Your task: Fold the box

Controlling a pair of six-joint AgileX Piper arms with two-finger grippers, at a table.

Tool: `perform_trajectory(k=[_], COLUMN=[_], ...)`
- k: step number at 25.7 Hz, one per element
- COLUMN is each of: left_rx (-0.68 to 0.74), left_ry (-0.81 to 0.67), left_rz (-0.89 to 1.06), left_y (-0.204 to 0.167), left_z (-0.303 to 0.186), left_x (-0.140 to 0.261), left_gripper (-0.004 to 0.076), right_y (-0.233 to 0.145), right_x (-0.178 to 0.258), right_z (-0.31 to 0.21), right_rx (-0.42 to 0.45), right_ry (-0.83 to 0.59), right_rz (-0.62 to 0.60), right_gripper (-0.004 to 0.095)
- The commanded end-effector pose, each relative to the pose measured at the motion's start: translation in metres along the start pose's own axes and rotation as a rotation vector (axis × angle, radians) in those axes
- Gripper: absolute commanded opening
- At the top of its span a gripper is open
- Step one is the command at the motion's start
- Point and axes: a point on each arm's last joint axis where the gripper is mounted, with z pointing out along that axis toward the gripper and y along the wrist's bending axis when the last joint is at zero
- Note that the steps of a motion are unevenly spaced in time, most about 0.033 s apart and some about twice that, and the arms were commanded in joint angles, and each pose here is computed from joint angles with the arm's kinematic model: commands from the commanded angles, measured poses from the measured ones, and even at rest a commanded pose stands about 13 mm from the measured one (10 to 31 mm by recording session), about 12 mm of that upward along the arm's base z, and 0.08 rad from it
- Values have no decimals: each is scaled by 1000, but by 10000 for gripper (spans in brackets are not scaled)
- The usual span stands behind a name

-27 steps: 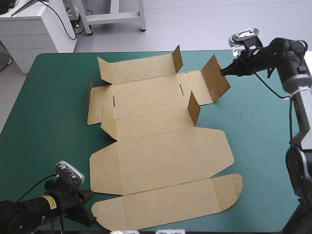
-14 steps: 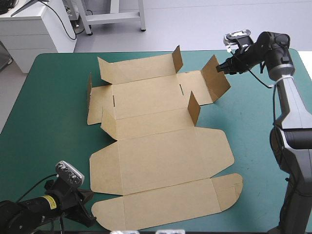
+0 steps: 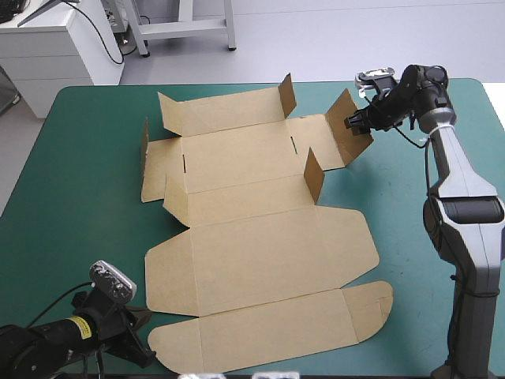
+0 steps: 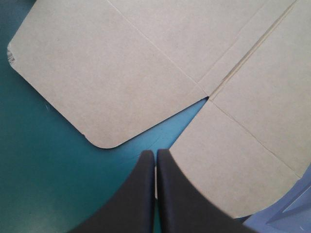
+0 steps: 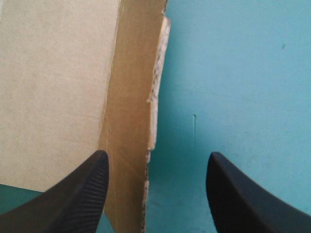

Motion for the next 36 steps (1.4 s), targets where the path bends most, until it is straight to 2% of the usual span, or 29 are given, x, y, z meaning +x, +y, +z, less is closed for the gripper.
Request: perform_trajectory(k=[1,9,12,16,20,23,26,36], left_rx=[-1,12,13,13,13,13,17,35], left_ry=[-74,-66,-66,-66,-66,-66,-63,-63], left_rz=[-10,-17,-18,-18,-18,-18,-20,-32], left_y=[-1,-2,-2,-2,-2,-2,-2,-4], left_z=[-6,-6,-6,-6,-6,-6,-6,-6], left_x=[-11,-10,-10,-10,-10,-10,-10,-10], left_gripper=[-8,-8,-8,-8,-8,-8,-8,-8], right_y=[12,22,18,16,15,15,15,15], right_x=[-21,-26,-22,-16,-18,-20,-20,-20], right_z=[-39,-23,-20,-15,-14,-15,-15,-18], right_rx=[9,6,42,59,61,67,68,69], right_ry=[-179,-167,-118,-56,-69,-94,-96,-89], right_rz=[-25,-52,-70,-87,-86,-86,-86,-155], right_gripper=[565,542,437,348,252,143,-12,-21])
